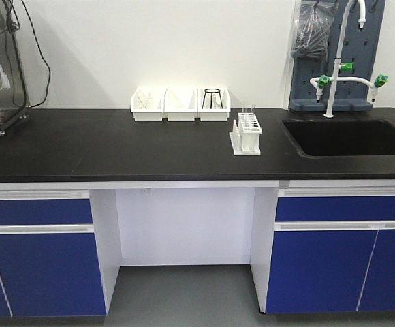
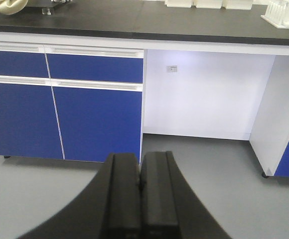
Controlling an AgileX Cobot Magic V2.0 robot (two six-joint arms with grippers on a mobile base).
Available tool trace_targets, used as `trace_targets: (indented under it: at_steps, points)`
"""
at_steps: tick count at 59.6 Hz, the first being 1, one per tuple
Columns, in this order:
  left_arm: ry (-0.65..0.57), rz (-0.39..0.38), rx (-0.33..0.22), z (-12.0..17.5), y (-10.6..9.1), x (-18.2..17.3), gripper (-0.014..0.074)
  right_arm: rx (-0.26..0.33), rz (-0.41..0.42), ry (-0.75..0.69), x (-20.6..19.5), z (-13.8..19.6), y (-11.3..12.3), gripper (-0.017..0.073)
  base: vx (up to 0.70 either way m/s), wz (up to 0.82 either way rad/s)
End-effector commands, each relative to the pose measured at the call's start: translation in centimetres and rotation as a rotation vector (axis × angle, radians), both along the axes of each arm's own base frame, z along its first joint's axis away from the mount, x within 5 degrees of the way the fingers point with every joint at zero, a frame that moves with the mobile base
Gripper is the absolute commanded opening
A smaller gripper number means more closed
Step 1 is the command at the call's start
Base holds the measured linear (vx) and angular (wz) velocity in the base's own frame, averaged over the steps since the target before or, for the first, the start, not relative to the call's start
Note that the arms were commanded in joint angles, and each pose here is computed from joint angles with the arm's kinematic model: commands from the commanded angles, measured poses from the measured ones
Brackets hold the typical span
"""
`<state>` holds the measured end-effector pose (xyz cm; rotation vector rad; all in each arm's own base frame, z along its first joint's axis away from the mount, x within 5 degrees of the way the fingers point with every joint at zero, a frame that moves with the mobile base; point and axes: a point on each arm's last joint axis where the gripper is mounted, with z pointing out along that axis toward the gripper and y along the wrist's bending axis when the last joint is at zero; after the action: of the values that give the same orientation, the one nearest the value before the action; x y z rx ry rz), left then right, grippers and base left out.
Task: Flip and reinsert test tube from rack
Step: 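Drive the base toward the bench with the white test-tube rack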
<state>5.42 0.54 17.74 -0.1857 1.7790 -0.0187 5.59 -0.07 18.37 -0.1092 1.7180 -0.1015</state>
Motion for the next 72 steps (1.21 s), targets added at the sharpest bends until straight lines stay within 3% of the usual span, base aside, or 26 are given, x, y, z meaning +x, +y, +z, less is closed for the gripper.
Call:
trace_targets:
  at_steps: [1, 72]
  points:
    - [-0.098, -0.011, 0.004, 0.81, -0.08, 0.07, -0.0006, -0.013, 0.0, -0.094, 0.02, 0.81, 0.0, -0.0008, 0.1, 0.02]
    - [-0.098, -0.011, 0.004, 0.81, -0.08, 0.07, -0.0006, -0.013, -0.001, -0.079, 0.01, 0.67, -0.01, -0.0008, 0.2, -0.02]
